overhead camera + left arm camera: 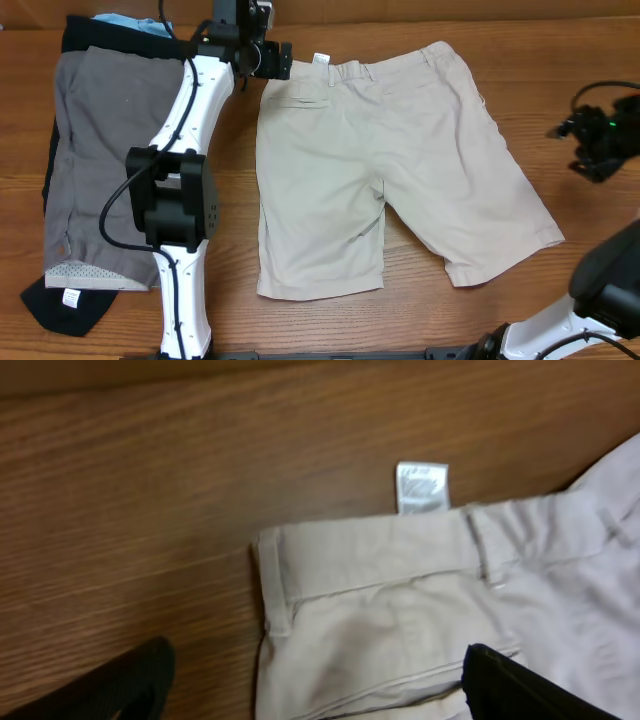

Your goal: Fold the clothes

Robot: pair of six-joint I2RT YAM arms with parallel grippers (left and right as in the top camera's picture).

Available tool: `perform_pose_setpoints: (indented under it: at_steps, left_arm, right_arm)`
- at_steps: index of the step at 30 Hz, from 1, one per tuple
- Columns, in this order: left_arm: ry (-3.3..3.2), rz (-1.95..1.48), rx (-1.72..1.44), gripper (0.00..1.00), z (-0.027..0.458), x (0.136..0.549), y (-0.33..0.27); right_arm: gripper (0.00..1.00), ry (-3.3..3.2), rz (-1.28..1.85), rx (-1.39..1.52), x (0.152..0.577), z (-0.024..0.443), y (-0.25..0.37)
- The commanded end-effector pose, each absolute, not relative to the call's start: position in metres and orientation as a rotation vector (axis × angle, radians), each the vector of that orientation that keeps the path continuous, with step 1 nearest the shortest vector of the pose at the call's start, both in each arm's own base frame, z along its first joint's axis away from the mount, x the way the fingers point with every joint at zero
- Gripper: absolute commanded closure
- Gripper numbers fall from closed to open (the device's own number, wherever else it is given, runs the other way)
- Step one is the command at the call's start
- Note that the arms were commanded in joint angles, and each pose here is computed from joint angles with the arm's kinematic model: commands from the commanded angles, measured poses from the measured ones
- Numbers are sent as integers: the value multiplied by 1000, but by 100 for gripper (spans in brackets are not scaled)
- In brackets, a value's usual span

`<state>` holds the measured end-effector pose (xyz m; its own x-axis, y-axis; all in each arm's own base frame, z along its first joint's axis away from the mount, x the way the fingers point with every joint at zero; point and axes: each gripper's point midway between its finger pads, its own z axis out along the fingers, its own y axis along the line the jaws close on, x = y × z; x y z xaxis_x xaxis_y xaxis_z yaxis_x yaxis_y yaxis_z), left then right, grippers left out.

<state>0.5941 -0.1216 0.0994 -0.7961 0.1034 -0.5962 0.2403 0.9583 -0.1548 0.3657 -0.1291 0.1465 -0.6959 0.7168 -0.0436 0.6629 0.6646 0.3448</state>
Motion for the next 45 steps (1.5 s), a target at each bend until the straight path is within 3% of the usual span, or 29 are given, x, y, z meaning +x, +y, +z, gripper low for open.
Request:
perform_pose_setpoints:
  at_steps: [1,9,12,15,17,23,29,34,37,41,43,45]
  left_arm:
    - [2523,-229,316,7,75,595,-120]
    - [2668,-352,337,10,30,570,-128]
    - [2700,-352,340,17,25,563,-127]
    - [2706,-353,339,44,24,562,-127]
    - [2725,-326,327,83,22,559,-123]
    - [2862,-145,115,93,10,541,-86]
    - [3086,169,-197,92,1,487,-5]
    - [3271,168,-327,78,3,440,29]
    - [3355,166,-362,96,8,419,37]
    - [3416,172,-327,95,15,404,35]
    - [3421,171,-304,85,20,403,34]
    - [3407,169,-298,63,27,405,33]
  right_arm:
    - [28,2747,473,967,380,157,-94]
    - [32,2816,439,778,392,156,-47]
    - [31,2831,442,754,391,155,-39]
    - [31,2842,443,749,390,155,-37]
    - [31,2853,445,753,387,154,-35]
    - [31,2882,448,741,382,152,-28]
    - [32,2925,456,676,380,139,-6]
    - [32,2950,465,646,379,124,17]
    - [32,2971,468,657,374,113,29]
    - [35,3027,442,708,358,91,43]
    - [35,3058,438,698,350,81,50]
    - [34,3096,431,672,340,70,59]
